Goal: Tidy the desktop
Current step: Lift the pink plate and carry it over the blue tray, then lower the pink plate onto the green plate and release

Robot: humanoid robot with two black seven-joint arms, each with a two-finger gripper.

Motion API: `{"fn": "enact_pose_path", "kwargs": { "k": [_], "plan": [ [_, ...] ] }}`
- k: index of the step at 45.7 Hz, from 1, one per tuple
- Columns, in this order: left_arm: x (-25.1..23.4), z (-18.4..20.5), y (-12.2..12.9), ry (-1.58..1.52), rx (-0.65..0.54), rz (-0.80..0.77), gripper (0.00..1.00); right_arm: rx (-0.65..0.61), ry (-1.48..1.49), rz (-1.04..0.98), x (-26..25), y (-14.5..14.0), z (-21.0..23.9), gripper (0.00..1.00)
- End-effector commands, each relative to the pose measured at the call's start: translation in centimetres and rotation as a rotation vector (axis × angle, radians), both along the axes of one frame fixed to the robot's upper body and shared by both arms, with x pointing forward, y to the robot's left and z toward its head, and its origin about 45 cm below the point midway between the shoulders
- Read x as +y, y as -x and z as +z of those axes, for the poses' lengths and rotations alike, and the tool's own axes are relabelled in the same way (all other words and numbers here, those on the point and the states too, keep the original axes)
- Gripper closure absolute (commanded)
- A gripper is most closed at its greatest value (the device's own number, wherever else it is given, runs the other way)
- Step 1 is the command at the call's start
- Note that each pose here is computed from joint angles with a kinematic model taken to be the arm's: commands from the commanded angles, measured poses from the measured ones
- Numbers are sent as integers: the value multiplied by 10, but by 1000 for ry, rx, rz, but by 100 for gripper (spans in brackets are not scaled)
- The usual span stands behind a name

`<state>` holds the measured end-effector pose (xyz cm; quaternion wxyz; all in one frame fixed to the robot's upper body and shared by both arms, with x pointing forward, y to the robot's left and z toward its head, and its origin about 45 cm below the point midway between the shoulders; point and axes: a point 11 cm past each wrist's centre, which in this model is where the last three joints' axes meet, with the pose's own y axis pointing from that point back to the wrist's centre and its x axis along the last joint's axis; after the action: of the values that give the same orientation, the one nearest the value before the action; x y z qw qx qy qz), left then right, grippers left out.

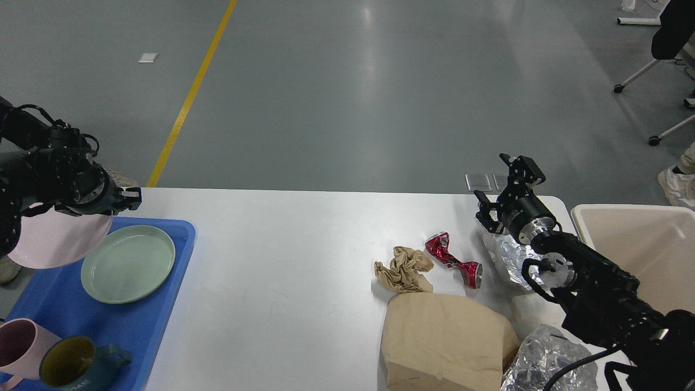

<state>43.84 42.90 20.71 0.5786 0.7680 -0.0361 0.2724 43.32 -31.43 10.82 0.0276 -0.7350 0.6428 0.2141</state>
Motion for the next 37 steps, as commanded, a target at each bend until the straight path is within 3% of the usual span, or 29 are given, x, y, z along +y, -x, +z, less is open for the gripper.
{"fn": "enact_pose_path", "kwargs": {
  "k": [1, 14, 37],
  "plan": [
    [-6, -21, 4, -4, -11, -12, 99, 0, 0, 0, 0, 0, 0, 0],
    [-18, -62, 10, -15, -49, -41, 98, 0, 0, 0, 0, 0, 0, 0],
    [-45, -81, 11, 15, -56, -78, 95, 0, 0, 0, 0, 0, 0, 0]
  ]
}}
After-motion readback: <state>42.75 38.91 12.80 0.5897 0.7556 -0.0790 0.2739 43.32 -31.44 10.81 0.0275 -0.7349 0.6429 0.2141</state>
